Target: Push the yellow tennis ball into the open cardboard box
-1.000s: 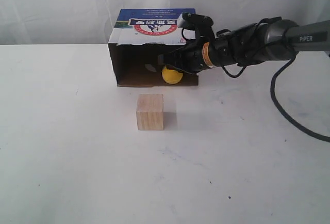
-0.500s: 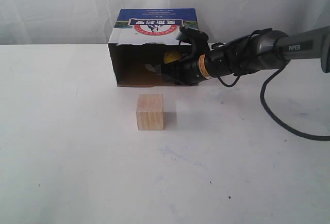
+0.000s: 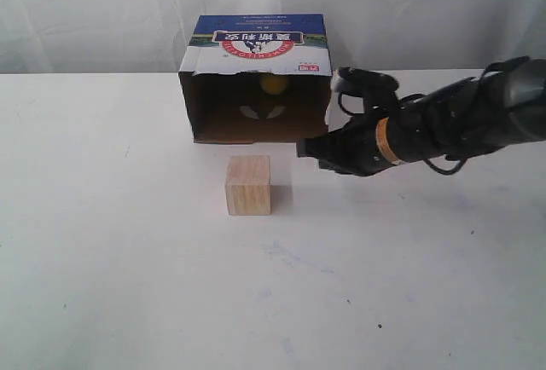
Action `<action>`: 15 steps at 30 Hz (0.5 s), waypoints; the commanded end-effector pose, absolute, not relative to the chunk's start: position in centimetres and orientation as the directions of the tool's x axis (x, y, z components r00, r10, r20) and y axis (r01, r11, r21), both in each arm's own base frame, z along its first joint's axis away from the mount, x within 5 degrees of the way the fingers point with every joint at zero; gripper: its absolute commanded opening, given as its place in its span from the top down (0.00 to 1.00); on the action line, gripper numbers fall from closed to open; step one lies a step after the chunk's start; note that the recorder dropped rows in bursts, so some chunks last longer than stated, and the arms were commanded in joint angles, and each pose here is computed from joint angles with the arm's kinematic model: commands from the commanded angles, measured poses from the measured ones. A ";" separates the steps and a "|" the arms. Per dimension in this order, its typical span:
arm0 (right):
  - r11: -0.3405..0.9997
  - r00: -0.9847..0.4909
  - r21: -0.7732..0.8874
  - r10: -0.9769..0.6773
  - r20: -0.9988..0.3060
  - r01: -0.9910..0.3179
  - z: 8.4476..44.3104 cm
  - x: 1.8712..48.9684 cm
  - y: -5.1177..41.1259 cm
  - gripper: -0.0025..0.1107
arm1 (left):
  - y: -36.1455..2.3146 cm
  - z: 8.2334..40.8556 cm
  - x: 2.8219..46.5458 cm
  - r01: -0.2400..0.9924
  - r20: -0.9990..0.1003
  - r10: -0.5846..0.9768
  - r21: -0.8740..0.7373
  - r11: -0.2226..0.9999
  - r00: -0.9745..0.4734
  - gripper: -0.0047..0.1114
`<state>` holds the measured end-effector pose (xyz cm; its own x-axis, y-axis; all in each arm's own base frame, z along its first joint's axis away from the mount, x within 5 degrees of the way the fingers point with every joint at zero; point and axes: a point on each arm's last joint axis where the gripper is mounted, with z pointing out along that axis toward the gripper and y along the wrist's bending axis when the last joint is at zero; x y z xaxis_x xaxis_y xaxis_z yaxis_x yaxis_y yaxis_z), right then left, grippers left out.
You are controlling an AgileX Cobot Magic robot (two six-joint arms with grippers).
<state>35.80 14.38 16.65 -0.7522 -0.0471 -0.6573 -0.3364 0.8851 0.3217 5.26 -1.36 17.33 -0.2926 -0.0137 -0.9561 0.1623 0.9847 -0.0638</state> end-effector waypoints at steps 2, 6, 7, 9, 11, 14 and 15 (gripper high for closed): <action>0.953 -0.476 -0.227 -0.296 -0.828 -0.199 23.2 35.0 9.5 0.98 | -1.4 17.3 5.2 0.167 -0.955 -0.022 -0.075 0.983 -0.294 0.96; 0.662 -0.483 -0.742 -0.619 -0.619 0.104 27.7 35.7 4.7 0.98 | -1.4 17.3 5.2 0.167 -0.955 -0.022 -0.075 0.983 -0.294 0.96; 0.566 -0.524 -0.817 -0.666 -0.531 0.109 28.2 36.0 3.6 0.98 | -1.4 17.3 5.2 0.167 -0.955 -0.022 -0.075 0.983 -0.294 0.96; 0.447 -0.585 -0.892 -0.705 -0.401 0.073 28.3 36.2 1.7 0.98 | -1.4 17.3 5.2 0.167 -0.955 -0.022 -0.075 0.983 -0.294 0.96; 0.533 -0.690 -0.836 -0.559 -0.460 0.126 27.5 35.7 -0.9 0.98 | -1.4 17.3 5.2 0.167 -0.955 -0.022 -0.075 0.983 -0.294 0.96; 0.741 -0.921 -0.668 -0.214 -0.327 0.065 24.0 33.1 -3.6 0.98 | -1.4 17.3 5.2 0.167 -0.955 -0.022 -0.075 0.983 -0.294 0.96; 0.801 -0.961 -0.599 -0.172 -0.215 -0.009 22.9 32.1 -3.9 0.98 | -1.4 17.3 5.2 0.167 -0.955 -0.022 -0.075 0.983 -0.294 0.96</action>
<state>34.53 -2.39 25.90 -0.8107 -0.3776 -0.4475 0.1132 0.6488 -0.7525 5.26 -1.36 17.33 -0.2926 -0.0137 -0.9561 0.1623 0.9847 -0.0638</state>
